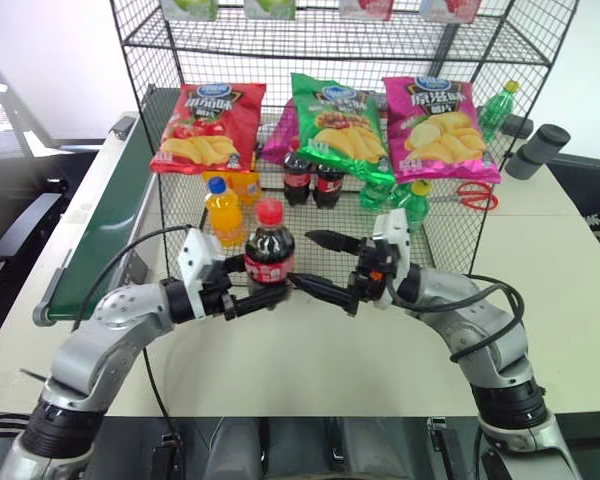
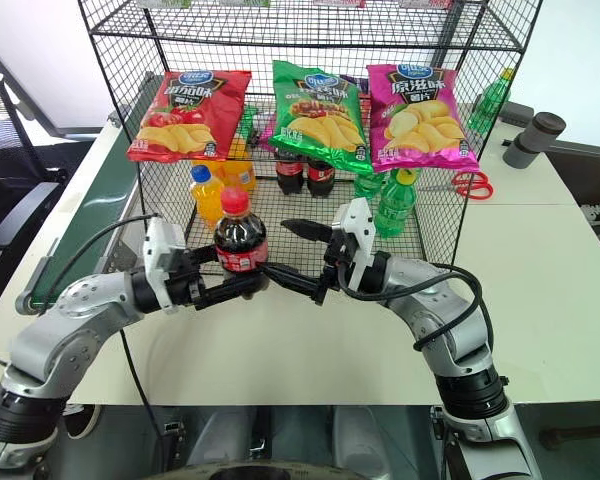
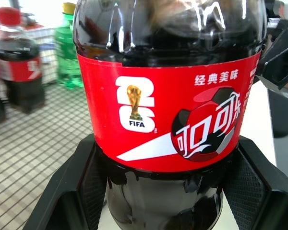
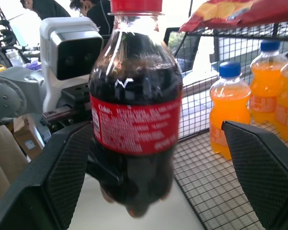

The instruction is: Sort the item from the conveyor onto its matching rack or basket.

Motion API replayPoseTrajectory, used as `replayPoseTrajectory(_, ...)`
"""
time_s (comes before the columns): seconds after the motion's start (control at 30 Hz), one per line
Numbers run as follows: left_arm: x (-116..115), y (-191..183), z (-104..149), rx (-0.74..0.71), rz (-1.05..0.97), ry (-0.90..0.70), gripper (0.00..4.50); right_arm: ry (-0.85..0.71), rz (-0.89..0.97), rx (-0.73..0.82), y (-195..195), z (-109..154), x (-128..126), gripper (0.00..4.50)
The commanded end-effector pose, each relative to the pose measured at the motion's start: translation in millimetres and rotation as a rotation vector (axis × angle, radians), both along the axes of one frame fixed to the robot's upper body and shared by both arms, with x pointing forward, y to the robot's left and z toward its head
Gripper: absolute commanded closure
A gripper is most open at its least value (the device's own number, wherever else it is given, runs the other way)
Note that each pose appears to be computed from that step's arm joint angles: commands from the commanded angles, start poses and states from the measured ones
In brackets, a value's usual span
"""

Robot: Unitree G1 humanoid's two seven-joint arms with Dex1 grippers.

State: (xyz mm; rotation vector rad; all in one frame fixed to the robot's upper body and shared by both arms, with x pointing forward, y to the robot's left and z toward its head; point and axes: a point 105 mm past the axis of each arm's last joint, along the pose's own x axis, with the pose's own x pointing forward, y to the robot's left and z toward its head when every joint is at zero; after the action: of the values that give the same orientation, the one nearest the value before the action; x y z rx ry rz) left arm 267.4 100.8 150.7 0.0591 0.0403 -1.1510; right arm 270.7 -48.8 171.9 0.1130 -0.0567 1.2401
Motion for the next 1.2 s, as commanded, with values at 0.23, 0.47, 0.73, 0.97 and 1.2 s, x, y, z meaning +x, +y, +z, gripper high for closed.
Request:
replayPoseTrajectory(0.23,-3.9,-17.2,15.8,0.003,-0.103,-0.106,1.68,0.029,0.075,0.058,12.2,8.3,-14.3,0.00)
replayPoseTrajectory(0.47,-6.2,-22.7,15.1,0.012,-0.120,-0.120,1.68,0.057,0.097,0.080,17.7,9.5,-14.8,0.00)
replayPoseTrajectory(0.73,-6.2,-26.0,18.3,0.010,-0.127,-0.134,1.68,0.075,0.105,0.085,18.7,9.9,-13.6,1.51)
replayPoseTrajectory(0.97,-7.0,-27.0,19.2,-0.025,-0.139,-0.082,0.63,0.052,0.071,0.077,18.0,10.9,-9.7,1.52)
replayPoseTrajectory(1.2,-1.5,-16.3,10.8,0.039,-0.061,-0.094,0.05,-0.008,-0.047,0.068,9.8,12.1,7.3,1.52)
